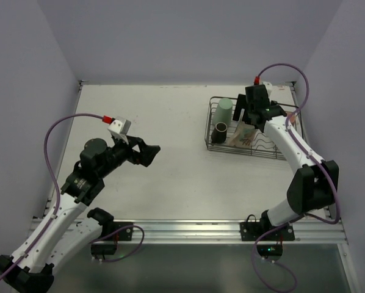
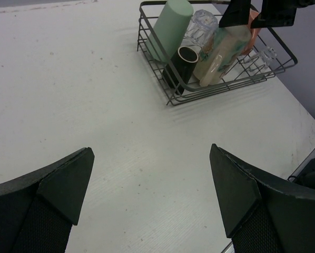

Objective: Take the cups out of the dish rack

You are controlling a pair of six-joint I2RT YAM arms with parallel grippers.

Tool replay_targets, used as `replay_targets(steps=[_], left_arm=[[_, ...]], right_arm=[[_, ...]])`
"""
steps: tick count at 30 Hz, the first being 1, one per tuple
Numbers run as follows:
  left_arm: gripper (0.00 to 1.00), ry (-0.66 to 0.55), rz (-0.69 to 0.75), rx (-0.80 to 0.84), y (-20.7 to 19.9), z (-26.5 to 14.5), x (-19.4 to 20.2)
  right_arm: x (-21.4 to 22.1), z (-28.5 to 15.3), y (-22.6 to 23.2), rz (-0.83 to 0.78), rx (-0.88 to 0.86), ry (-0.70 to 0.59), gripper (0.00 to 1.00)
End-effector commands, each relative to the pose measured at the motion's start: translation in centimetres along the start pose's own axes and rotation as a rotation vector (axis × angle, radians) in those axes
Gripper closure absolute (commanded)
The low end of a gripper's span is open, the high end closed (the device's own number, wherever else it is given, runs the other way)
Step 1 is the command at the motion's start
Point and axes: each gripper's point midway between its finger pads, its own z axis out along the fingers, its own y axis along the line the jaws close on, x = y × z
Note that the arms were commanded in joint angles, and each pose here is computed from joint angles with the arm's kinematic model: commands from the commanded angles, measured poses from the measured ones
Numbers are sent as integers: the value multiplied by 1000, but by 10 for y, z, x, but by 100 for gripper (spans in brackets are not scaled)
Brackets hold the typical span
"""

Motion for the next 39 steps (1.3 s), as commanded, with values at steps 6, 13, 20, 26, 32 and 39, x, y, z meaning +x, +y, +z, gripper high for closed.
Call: replay_targets(steps=[6,13,20,26,32,39], left_arm=[[0,-8,30,-5,1,0,-3],[0,-4,29,-8,2,0,-1],[0,0,28,-6,2,1,-1],[0,2,27,-5,2,2,0],[0,8,14,6,0,5,0],[2,31,-59,121,-23,13,-2]], right_arm=[[1,7,12,6,-33,16,1],[10,20,14,-7,-18,47,1],[7,19,10,-6,-2,24,12],[-8,7,3,-7,19,-32,48],[-41,-25,4,30,-32,-149,57],[-89,-92,7,111,-182,-347,60]])
